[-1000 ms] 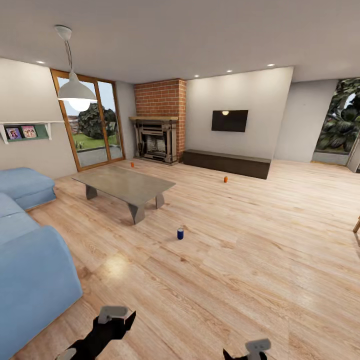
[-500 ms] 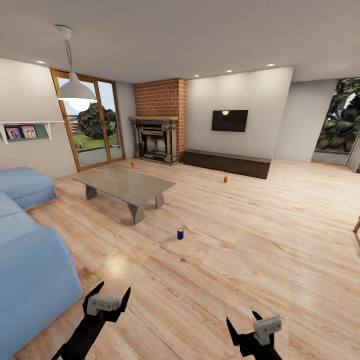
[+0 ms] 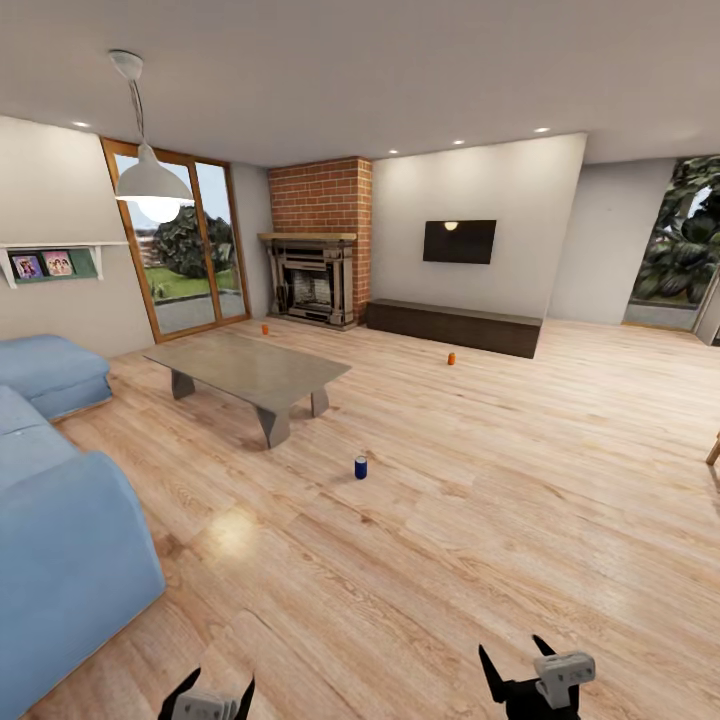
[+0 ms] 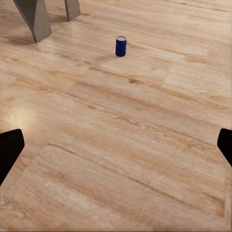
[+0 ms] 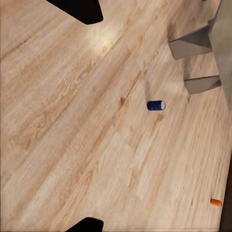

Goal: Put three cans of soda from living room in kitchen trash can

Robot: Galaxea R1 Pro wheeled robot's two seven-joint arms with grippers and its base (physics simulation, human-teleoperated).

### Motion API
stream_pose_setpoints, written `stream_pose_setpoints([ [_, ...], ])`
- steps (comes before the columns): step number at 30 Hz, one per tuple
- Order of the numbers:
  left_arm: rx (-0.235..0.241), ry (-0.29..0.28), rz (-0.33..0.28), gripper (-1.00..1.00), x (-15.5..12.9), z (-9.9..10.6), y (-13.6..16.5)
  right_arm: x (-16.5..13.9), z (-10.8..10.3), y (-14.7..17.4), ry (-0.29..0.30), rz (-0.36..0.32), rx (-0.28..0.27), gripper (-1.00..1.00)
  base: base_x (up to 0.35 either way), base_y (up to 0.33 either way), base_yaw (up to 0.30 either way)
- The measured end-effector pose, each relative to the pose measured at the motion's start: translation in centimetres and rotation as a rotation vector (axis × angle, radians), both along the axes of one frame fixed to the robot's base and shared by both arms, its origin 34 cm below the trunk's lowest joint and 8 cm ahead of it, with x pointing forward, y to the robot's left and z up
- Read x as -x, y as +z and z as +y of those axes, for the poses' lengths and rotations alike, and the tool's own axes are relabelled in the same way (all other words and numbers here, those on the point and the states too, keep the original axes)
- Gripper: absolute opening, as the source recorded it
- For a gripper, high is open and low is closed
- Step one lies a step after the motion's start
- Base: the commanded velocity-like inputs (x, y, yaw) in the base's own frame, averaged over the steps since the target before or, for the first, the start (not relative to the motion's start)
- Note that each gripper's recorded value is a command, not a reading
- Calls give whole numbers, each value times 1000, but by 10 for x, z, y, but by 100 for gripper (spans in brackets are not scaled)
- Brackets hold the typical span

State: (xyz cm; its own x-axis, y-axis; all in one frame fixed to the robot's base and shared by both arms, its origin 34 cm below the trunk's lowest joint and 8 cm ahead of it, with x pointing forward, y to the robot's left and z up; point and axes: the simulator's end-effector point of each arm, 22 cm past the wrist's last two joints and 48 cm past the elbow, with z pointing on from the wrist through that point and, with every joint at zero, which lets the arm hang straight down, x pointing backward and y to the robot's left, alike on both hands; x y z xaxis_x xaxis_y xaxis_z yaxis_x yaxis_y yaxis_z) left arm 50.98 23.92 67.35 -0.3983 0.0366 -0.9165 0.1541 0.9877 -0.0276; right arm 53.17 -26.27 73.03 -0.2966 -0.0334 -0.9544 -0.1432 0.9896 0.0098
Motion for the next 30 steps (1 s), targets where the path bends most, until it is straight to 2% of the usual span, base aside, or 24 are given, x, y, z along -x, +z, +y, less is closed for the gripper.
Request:
stream_pose_setpoints([
  [11,-2,3,15,100,3,0,-6,0,-5,0,-14,3,4,100,0,0,0],
  [30,-2,9,20,100,5,2,-9,0,-1,-1,-14,4,-8,100,0,0,-22],
])
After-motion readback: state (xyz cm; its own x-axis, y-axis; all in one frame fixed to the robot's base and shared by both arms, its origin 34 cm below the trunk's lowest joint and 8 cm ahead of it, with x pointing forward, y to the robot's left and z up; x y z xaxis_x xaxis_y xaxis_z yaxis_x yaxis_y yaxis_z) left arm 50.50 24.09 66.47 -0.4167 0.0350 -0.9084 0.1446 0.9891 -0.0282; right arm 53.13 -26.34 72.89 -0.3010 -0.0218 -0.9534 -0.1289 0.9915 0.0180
